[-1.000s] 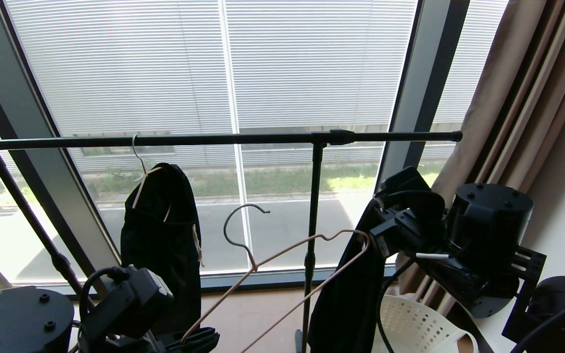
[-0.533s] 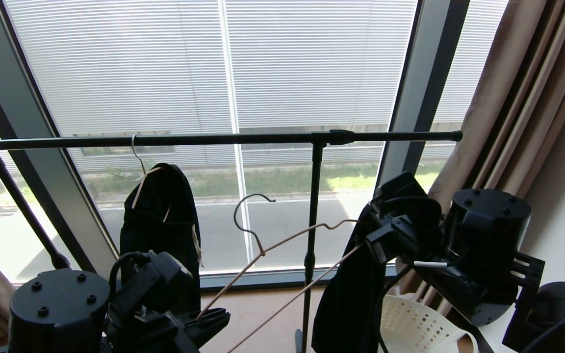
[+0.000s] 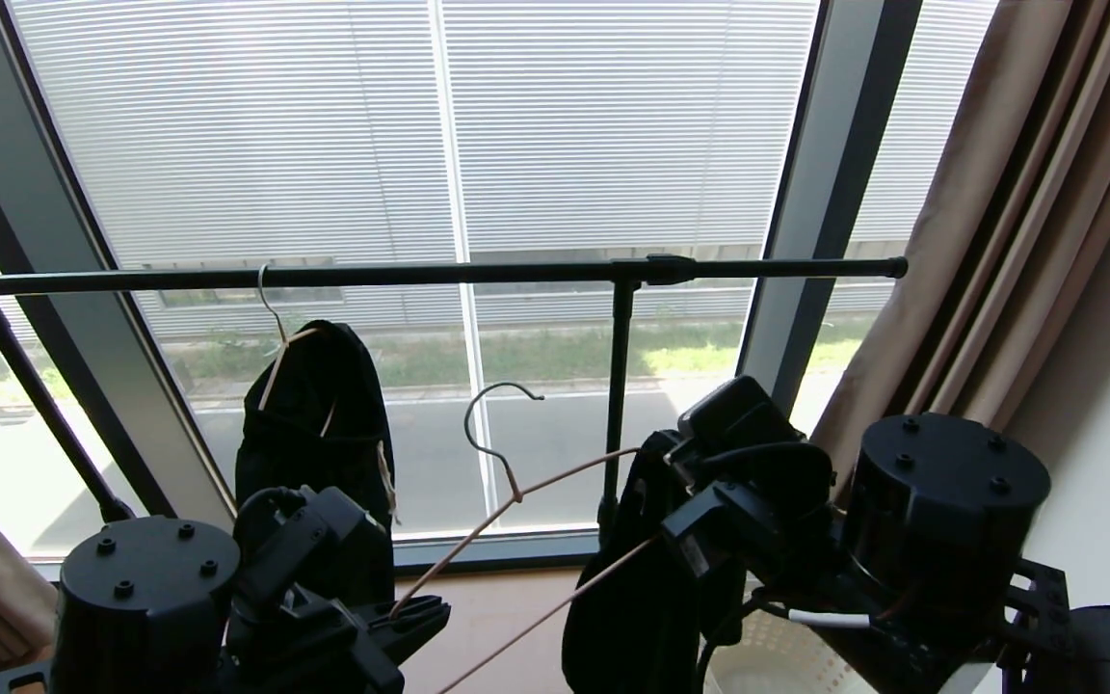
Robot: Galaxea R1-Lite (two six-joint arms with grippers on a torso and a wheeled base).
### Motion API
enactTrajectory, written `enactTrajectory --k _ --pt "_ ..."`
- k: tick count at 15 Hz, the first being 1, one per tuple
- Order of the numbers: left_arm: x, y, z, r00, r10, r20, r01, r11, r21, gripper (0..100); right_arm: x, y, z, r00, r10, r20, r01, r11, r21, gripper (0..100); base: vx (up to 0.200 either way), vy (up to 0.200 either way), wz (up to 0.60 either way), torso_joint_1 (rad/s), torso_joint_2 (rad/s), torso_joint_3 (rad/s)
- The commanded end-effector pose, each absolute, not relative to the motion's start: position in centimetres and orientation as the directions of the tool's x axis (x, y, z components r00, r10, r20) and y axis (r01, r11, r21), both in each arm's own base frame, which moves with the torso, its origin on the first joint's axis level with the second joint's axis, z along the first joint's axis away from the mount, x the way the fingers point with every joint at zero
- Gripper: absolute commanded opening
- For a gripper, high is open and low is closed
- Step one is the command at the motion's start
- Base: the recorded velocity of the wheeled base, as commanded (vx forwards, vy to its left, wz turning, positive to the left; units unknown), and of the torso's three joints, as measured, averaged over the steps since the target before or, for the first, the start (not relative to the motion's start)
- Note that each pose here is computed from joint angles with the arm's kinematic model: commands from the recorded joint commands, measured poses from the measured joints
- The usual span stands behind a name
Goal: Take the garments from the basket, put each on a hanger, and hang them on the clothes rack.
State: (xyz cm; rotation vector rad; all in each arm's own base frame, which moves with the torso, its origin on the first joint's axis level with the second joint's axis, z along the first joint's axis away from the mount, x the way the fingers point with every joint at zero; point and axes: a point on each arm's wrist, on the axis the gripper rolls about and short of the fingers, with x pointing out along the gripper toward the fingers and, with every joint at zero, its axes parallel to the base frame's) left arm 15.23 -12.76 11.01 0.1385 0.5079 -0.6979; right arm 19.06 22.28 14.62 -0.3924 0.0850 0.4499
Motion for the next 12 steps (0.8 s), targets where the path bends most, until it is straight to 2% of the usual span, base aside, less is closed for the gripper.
enactTrajectory --k 1,5,12 --pt "15.2 -12.8 10.9 0.649 -0.579 -0.494 0.646 0.762 -0.045 0 17.1 24.0 14.9 0.860 0.487 -0.154 -0.509 0.788 -0.346 0 0.000 0.000 0.00 0.000 0.00 0.000" --pt "15.2 -12.8 11.0 0.655 -0.586 -0.477 0.648 0.761 -0.045 0 14.4 26.8 15.9 0.804 0.583 -0.116 -0.588 0.751 -0.302 0 0.000 0.000 0.00 0.000 0.00 0.000" --pt "15.0 -12.6 11.3 0.661 -0.592 -0.462 0.649 0.759 -0.045 0 13.7 28.5 15.2 0.796 0.592 -0.125 -0.601 0.749 -0.279 0 0.000 0.000 0.00 0.000 0.00 0.000"
